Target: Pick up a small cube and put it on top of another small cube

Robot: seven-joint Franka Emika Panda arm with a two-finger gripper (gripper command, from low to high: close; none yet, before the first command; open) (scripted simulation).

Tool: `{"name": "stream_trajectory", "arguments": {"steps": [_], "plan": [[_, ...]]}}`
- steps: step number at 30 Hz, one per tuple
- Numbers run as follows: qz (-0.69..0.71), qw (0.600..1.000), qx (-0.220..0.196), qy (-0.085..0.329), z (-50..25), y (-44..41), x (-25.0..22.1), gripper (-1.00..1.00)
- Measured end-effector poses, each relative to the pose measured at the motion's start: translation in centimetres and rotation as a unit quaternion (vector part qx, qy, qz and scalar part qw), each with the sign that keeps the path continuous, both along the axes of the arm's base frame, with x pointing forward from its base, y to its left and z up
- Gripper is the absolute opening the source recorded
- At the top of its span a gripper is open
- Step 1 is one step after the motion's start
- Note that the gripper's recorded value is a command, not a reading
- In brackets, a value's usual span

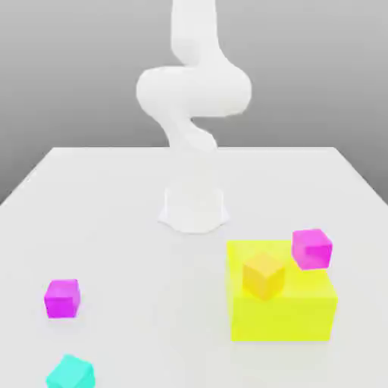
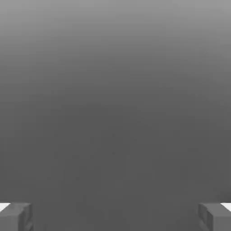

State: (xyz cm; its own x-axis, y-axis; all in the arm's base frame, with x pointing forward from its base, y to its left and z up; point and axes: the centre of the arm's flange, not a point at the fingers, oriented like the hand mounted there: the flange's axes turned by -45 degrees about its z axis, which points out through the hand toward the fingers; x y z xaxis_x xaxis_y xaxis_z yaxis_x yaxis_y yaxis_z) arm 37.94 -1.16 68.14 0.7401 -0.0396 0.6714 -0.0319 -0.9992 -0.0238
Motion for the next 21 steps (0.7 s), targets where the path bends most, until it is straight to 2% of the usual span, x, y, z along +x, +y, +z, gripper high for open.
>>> {"name": "stream_trajectory", "arguments": {"steps": [11,21], "plan": [[-0.055,0.988,0.031,0.137,-16.1,-6.2,11.0,0.00],[-0.117,0.958,0.055,0.256,-33.5,-12.7,14.3,0.00]]}}
